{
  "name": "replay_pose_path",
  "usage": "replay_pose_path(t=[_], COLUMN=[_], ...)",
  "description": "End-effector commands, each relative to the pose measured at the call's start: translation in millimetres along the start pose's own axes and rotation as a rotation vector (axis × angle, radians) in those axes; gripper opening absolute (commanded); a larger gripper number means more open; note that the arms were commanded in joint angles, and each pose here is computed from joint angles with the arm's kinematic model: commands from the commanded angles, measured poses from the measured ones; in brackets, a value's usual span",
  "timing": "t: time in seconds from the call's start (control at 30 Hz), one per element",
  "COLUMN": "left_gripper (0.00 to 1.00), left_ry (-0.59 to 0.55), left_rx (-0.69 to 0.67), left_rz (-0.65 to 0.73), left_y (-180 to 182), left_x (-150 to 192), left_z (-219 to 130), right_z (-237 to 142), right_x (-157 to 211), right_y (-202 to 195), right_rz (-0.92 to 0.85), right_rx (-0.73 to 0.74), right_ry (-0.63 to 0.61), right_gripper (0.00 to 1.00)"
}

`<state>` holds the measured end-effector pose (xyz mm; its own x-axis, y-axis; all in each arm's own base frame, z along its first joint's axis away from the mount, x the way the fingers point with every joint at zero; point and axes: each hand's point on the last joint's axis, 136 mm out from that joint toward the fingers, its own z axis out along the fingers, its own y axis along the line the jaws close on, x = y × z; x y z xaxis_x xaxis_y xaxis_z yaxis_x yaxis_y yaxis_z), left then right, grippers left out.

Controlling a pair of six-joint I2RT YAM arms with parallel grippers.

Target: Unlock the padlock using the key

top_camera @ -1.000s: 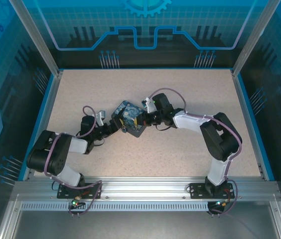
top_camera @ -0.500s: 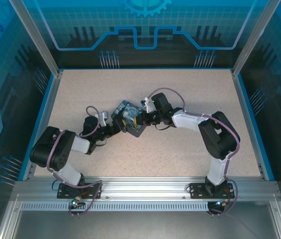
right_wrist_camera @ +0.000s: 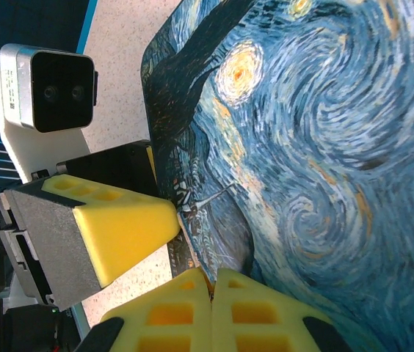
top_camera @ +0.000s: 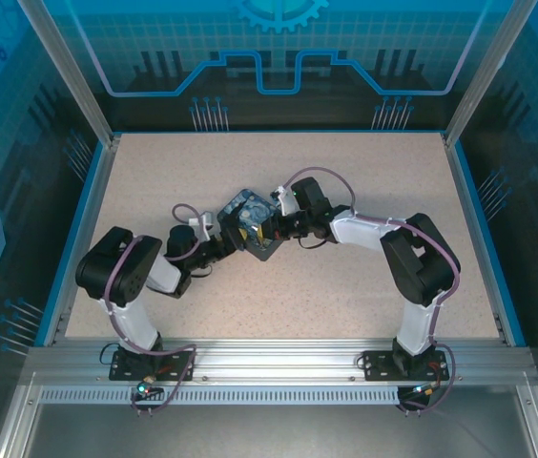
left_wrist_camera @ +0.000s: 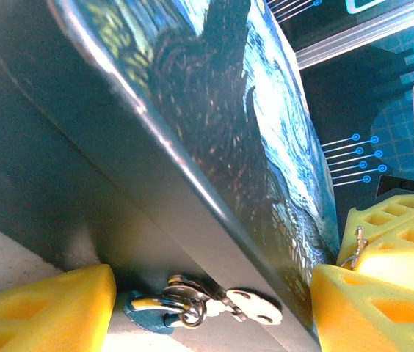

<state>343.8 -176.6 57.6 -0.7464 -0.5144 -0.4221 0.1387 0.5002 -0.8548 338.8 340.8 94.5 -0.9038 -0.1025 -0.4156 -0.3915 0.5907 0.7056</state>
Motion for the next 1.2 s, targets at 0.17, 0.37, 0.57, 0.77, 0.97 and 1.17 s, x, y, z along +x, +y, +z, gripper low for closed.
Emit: replay_pose_path(t=[0.17, 0.37, 0.57, 0.77, 0.97, 1.17], left_gripper=[0.67, 0.65, 0.63, 0.58, 0.47, 0.38], left_ry=[0.090, 0.083, 0.096, 0.093, 0.069, 0.057], left_rx=[-0.008, 0.007, -0.009, -0.031, -0.035, -0.052], left_rz=[-0.005, 0.000, 0.030, 0.031, 0.020, 0.023], left_y=[-5, -18, -26, -21, -21, -18], left_x=[31, 30, 34, 33, 30, 30], left_z=[6, 3, 6, 10, 13, 12], right_z=[1, 2, 2, 2, 2, 2], right_x=[15, 15, 15, 15, 15, 16], right_y=[-20, -22, -21, -20, -20, -19], right_rz=[0.024, 0.028, 0.028, 0.028, 0.028, 0.027], right_rx=[0.077, 0.077, 0.073, 0.071, 0.068, 0.066], right_ry=[0.050, 0.049, 0.050, 0.050, 0.047, 0.047], right_gripper=[0.00, 0.00, 0.00, 0.00, 0.00, 0.00])
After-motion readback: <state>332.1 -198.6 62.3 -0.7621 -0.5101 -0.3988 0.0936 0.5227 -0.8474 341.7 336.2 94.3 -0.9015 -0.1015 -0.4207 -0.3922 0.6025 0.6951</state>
